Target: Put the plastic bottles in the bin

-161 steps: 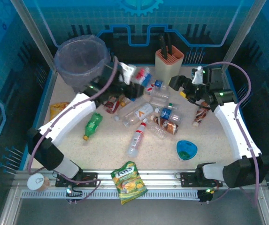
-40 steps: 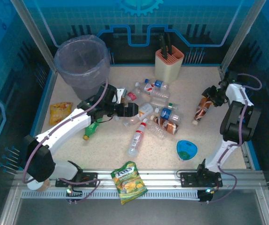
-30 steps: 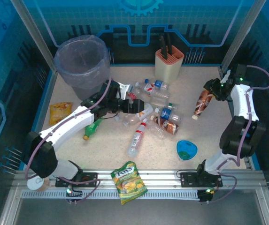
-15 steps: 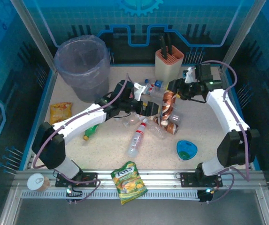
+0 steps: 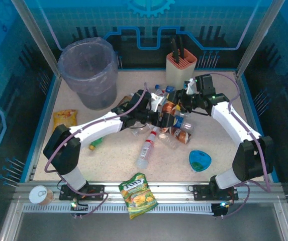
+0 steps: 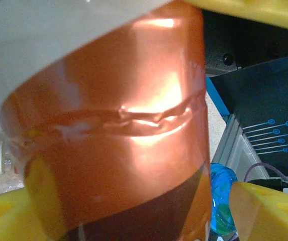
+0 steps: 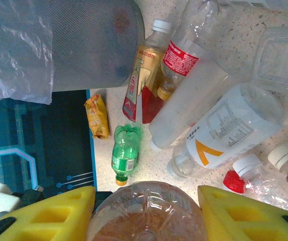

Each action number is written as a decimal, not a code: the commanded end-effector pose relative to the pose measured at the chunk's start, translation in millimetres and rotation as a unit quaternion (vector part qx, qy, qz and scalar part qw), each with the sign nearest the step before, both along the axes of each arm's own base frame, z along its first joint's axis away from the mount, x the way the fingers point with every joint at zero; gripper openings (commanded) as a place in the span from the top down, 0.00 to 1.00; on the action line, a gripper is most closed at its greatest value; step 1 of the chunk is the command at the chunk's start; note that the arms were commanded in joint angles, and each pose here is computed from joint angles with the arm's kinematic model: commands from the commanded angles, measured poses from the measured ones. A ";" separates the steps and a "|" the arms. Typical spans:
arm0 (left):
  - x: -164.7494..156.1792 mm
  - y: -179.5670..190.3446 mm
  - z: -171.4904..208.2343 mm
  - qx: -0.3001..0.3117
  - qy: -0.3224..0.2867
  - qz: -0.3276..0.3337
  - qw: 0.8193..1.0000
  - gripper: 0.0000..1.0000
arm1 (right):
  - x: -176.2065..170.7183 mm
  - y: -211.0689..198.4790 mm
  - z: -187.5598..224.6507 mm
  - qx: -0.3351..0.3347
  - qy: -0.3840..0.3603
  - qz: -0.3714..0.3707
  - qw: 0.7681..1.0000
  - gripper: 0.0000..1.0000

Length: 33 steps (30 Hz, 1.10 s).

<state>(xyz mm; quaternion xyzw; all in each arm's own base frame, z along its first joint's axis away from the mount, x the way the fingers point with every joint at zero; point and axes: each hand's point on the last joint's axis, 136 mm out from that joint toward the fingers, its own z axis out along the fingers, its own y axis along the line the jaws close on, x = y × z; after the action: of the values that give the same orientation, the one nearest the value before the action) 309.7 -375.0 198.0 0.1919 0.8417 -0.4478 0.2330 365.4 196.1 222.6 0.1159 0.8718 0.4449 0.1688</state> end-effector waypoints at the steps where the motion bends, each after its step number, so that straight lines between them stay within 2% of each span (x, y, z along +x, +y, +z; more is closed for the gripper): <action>1: -0.9 -1.1 -0.3 -0.006 -0.005 0.000 1.000 0.23 | 0.7 4.3 18.5 0.016 -0.024 0.001 1.000 0.55; 5: 0.9 -1.2 1.4 -0.004 -0.007 0.003 1.000 0.37 | 1.8 4.3 16.8 0.018 -0.024 -0.001 1.000 0.55; 10: 2.0 0.2 1.2 0.001 -0.008 0.006 1.000 0.44 | 1.5 4.0 16.4 0.018 -0.024 -0.002 1.000 0.54; 11: 2.8 1.0 1.8 0.001 -0.009 0.008 1.000 0.44 | 1.3 3.6 16.6 0.017 -0.025 -0.002 1.000 0.51; 13: 2.9 1.7 3.1 0.002 -0.011 0.010 1.000 0.44 | 2.0 -2.3 21.1 0.011 -0.034 -0.007 0.999 0.28; 18: 4.8 11.0 18.5 0.013 -0.029 0.010 0.999 0.44 | 2.5 -47.3 32.4 -0.023 -0.049 -0.035 0.998 0.00; 22: 14.7 32.2 43.0 0.021 -0.033 0.026 0.999 0.47 | -6.6 -82.3 29.1 -0.044 -0.050 -0.064 0.996 0.00; 26: 33.2 70.2 80.3 0.052 -0.079 0.058 0.994 0.50 | -22.7 -101.2 13.2 -0.074 -0.046 -0.077 0.993 0.00; 29: 50.7 108.6 114.0 0.076 -0.112 0.099 0.986 0.53 | -36.6 -108.4 -2.4 -0.106 -0.038 -0.071 0.991 0.00; 33: 81.1 171.9 151.1 0.092 -0.137 0.177 0.970 0.61 | -50.1 -112.7 -16.0 -0.124 -0.040 -0.071 0.989 0.01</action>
<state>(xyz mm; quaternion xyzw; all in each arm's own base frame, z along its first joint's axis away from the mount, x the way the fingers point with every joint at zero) 389.3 -246.0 335.8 0.1357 0.8453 -0.3411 0.3882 329.4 91.2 218.1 0.1465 0.8909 0.3502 0.2494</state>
